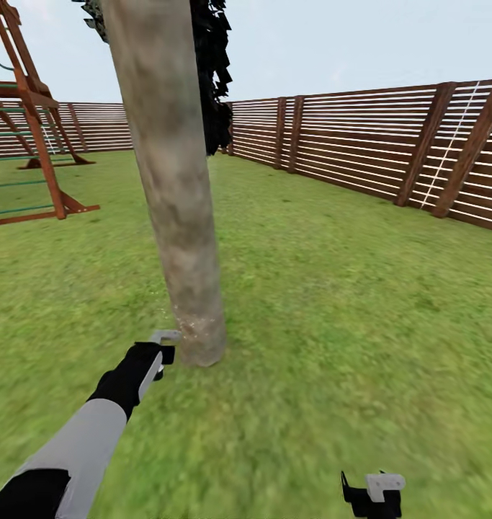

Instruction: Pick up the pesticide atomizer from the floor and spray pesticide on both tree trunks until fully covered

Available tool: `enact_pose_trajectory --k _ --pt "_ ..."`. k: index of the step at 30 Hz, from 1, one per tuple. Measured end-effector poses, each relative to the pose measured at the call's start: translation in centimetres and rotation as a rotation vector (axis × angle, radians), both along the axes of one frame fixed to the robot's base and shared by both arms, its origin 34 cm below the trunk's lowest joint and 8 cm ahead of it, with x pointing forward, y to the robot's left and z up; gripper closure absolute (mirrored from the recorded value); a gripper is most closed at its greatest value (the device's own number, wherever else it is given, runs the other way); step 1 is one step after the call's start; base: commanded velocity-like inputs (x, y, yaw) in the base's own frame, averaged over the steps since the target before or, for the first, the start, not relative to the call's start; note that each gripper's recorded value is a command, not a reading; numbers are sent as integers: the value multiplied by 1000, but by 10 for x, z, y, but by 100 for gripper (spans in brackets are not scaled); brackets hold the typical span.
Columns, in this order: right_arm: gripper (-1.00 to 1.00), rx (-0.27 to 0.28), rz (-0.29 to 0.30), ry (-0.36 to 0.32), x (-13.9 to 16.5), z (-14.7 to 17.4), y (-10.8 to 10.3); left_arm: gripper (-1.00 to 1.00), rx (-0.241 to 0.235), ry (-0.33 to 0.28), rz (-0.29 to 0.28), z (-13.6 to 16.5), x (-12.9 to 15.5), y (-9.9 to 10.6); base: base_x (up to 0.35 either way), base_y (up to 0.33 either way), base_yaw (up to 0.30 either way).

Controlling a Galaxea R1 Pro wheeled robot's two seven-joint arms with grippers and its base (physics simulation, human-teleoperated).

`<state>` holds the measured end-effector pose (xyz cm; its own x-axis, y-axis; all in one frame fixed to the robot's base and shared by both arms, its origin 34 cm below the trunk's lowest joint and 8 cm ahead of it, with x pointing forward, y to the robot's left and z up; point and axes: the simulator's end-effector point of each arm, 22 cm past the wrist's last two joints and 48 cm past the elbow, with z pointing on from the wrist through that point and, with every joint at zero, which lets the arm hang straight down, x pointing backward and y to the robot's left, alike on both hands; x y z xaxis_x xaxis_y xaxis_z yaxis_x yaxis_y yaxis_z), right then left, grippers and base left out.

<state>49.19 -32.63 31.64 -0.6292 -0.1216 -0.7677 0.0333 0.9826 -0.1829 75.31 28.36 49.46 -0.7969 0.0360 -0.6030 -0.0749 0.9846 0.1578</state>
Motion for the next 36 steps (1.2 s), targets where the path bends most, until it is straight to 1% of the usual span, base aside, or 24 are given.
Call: enact_pose_trajectory --k 1,3,7,10,11,13,16,18,24,33,36 --pt "-100 0 0 0 0 0 0 100 -3 -2 -2 1 1 -2 -28 -255 1" --pt "-100 -1 0 0 0 0 -1 100 -17 -9 -10 3 4 -14 -7 -267 0" --pt "-100 -2 0 0 0 0 -1 100 -15 -22 -13 11 10 -16 -55 -254 0" --pt "-100 -1 0 0 0 0 -1 100 -10 -93 -11 42 28 -14 -194 -123 64" --pt "-100 -1 -1 -1 0 0 -1 100 -10 -94 -10 49 29 -14 -51 -31 215" --pt "-100 -1 0 0 0 0 -1 100 -8 -71 -8 53 28 -12 -16 -10 259" --pt "-100 -1 0 0 0 0 -1 100 5 -72 2 59 30 -1 -3 -2 274" --pt "-100 -1 0 0 0 0 -1 100 15 -65 7 57 27 6 -1 0 274" --pt "-100 -1 0 0 0 0 -1 100 6 -59 -3 52 24 -3 0 -179 61" --pt "-100 -1 0 0 0 0 -1 100 18 -57 -1 51 23 3 20 -269 0" --pt "-100 -1 0 0 0 0 -1 100 16 -57 -2 51 23 1 128 -269 0"
